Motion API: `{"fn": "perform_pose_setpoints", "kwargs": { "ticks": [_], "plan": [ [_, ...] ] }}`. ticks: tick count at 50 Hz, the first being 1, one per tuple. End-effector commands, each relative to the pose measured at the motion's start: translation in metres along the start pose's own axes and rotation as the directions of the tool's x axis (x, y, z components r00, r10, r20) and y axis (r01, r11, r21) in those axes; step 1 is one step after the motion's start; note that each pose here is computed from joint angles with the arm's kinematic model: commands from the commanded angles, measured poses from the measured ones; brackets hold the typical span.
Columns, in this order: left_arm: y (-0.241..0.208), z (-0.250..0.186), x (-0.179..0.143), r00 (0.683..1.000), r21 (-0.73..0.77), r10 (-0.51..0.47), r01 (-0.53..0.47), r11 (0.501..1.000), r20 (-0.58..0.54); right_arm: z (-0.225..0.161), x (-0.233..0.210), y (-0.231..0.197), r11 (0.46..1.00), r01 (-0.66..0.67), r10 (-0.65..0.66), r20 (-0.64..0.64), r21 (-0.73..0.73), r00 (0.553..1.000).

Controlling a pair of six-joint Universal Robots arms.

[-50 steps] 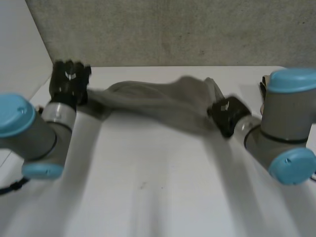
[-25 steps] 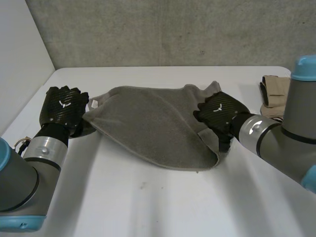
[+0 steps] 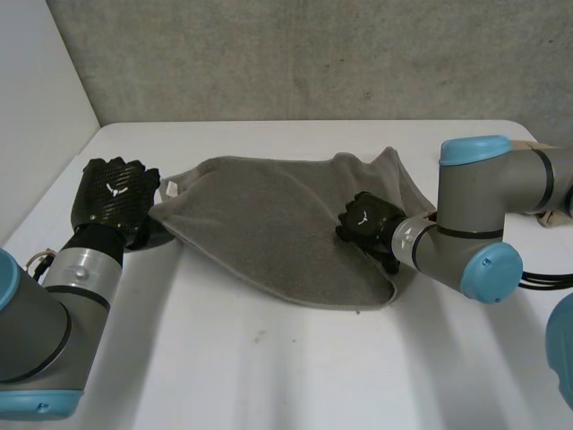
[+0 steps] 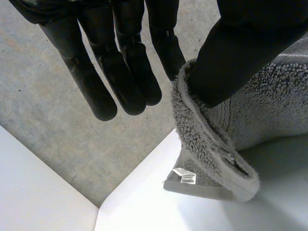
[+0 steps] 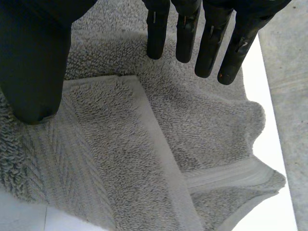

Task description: Fold the laundry.

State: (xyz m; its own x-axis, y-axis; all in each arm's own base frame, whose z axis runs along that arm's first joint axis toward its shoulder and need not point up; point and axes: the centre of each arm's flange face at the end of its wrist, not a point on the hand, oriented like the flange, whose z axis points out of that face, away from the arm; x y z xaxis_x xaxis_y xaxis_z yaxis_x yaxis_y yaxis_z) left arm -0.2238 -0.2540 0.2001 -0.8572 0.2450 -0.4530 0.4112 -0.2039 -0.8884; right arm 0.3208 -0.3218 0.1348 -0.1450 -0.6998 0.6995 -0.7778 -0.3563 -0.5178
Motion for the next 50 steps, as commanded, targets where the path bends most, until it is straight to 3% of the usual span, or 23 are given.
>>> {"fn": "perform_pose_setpoints", "kwargs": {
  "ticks": [1,50],
  "plan": [
    [0.001,-0.001,0.0,1.0,-0.004,0.0,0.0,1.0,0.0,0.005,-0.001,0.006,1.0,-0.008,0.008,0.004,-0.013,1.0],
    [0.005,0.005,-0.01,0.999,-0.013,0.006,-0.005,1.0,0.031,-0.022,0.02,0.058,0.982,-0.115,0.112,-0.026,-0.148,0.993]
  ]
}}
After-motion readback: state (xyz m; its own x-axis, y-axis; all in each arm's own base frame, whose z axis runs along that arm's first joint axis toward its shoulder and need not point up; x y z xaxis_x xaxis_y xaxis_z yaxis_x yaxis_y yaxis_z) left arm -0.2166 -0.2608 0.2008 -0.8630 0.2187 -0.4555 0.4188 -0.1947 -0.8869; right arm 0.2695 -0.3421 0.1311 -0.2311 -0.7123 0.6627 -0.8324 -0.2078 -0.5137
